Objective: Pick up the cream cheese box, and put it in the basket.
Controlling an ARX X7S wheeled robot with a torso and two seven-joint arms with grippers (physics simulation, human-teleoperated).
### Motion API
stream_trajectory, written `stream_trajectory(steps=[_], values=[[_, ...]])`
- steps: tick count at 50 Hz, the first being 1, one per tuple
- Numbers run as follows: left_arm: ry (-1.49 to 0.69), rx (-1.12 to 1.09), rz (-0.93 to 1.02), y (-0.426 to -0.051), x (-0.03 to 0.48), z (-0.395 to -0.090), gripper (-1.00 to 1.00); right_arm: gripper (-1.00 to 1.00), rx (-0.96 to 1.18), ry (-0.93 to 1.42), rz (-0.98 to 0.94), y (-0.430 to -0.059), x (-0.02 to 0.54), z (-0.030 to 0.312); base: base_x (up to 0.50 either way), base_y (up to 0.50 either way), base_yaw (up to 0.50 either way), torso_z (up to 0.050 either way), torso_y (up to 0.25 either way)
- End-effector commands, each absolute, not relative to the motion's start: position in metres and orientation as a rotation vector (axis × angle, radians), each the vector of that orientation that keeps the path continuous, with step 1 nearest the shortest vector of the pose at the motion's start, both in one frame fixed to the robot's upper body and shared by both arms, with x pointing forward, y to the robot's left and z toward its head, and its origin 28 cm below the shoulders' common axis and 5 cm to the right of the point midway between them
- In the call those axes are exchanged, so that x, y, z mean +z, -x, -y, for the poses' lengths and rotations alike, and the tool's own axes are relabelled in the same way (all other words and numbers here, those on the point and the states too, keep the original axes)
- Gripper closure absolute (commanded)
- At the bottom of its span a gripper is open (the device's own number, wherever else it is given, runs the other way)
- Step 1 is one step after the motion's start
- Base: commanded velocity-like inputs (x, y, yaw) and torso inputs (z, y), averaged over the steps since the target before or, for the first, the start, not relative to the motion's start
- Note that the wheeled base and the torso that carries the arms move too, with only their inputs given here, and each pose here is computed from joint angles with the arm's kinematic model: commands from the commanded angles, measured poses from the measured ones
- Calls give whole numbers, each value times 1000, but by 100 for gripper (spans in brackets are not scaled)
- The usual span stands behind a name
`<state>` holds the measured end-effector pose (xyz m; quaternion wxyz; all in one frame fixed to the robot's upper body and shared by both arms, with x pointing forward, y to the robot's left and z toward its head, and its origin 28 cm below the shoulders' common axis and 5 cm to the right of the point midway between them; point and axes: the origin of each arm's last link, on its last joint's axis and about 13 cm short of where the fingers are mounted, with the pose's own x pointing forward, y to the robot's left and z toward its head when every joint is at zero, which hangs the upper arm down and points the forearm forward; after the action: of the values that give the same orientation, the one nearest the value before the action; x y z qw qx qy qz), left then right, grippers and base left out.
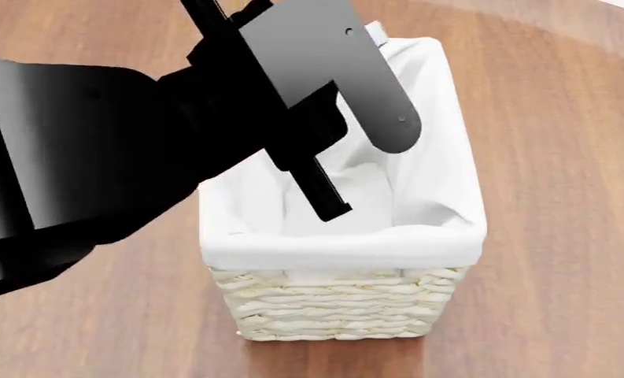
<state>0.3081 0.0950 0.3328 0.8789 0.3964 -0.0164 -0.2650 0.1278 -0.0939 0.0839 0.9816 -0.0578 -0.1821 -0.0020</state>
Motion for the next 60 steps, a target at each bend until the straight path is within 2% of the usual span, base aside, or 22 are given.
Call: stream_trajectory(steps=[1, 10, 11, 30, 34, 40, 43, 46, 48, 52, 55, 56, 58, 60], values=[[-866, -540, 35, -319, 325, -84, 100, -100, 4, 106, 365, -127, 81, 95, 0, 0, 0, 0, 0], [-835, -523, 31, -322, 326, -84, 100, -100, 5, 103, 362, -126, 80, 95, 0, 0, 0, 0, 1], [-841, -520, 28, -322, 326, -84, -100, -100, 5, 104, 362, -126, 80, 95, 0, 0, 0, 0, 0], [-773, -482, 40, -322, 345, -95, -100, -100, 10, 120, 359, -127, 80, 94, 0, 0, 0, 0, 0], [-746, -450, 84, -311, 360, -101, -100, -100, 11, 123, 357, -127, 79, 94, 0, 0, 0, 0, 0], [-701, -419, 164, -290, 388, -118, -100, -100, 15, 128, 358, -126, 78, 92, 0, 0, 0, 0, 0], [-659, -324, 236, -268, 411, -145, -100, -100, 9, 128, 352, -129, 78, 92, 0, 0, 0, 0, 0], [-642, -302, 307, -247, 413, -163, -100, -100, -1, 129, 348, -131, 79, 93, 0, 0, 0, 0, 0], [-640, -305, 320, -243, 410, -167, -100, -100, -1, 127, 348, -131, 80, 93, 0, 0, 0, 0, 0], [-645, -164, 442, -216, 367, -192, -100, -100, -18, 131, 343, -136, 80, 94, 0, 0, 0, 0, 0], [-590, -99, 486, -205, 343, -200, -100, -100, -30, 130, 340, -137, 81, 96, 0, 0, 0, 0, 0], [-633, 7, 543, -198, 323, -204, -100, -100, -39, 126, 341, -139, 82, 98, 0, 0, 0, 0, 0], [-542, -76, 509, -190, 308, -206, -100, -100, -48, 123, 342, -138, 84, 100, 0, 0, 0, 0, 0], [-546, -17, 545, -180, 281, -208, -100, -100, -54, 126, 344, -138, 84, 100, 0, 0, 0, 0, 0]])
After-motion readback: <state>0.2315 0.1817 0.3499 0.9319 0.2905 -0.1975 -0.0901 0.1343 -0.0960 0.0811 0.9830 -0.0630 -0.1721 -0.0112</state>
